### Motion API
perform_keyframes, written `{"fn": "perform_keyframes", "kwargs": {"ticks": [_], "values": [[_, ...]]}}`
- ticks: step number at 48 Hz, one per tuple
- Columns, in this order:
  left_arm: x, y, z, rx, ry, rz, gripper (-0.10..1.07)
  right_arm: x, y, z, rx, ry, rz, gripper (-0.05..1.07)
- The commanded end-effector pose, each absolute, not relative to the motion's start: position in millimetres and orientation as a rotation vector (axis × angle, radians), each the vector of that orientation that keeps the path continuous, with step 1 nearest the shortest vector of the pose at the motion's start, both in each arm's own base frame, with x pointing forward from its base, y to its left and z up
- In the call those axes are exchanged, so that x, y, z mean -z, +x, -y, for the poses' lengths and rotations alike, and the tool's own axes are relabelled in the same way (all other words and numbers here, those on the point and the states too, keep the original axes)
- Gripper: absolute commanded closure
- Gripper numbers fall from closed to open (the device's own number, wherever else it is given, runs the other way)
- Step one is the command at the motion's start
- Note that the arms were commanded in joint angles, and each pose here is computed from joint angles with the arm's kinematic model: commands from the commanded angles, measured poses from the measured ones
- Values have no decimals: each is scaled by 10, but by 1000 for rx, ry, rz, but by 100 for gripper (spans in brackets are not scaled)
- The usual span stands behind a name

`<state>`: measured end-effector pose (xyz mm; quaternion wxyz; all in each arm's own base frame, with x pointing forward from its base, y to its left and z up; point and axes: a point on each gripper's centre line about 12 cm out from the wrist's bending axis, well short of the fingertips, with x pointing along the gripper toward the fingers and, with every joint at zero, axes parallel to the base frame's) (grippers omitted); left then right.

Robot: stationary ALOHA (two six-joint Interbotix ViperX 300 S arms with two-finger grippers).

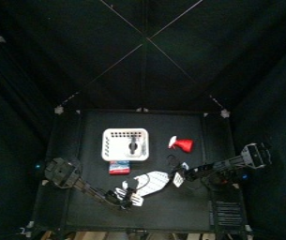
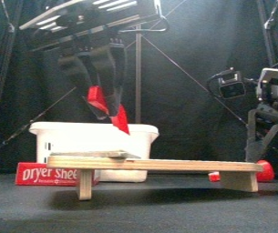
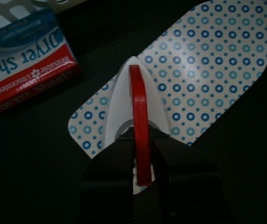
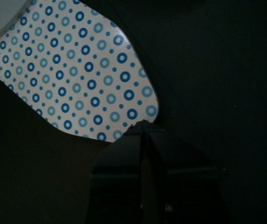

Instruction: Iron

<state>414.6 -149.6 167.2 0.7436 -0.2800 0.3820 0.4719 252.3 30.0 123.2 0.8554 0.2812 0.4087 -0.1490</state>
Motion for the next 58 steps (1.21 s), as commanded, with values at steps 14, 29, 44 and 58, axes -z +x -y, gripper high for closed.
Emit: {"fn": "perform_keyframes", "kwargs": {"ticks": [14, 29, 44, 58], "values": [[-1681, 4425, 1336, -965, -681, -780, 51, -1311, 2561, -309, 299, 597, -832, 66], [-1703, 4684, 1195, -891, -714, -720, 51, -1311, 2561, -309, 299, 597, -832, 66], [-1686, 4890, 1058, -805, -748, -676, 52, -1311, 2560, -313, 298, 596, -833, 66], [-1626, 5057, 985, -740, -797, -658, 53, -1311, 2560, -313, 297, 595, -833, 66]]}}
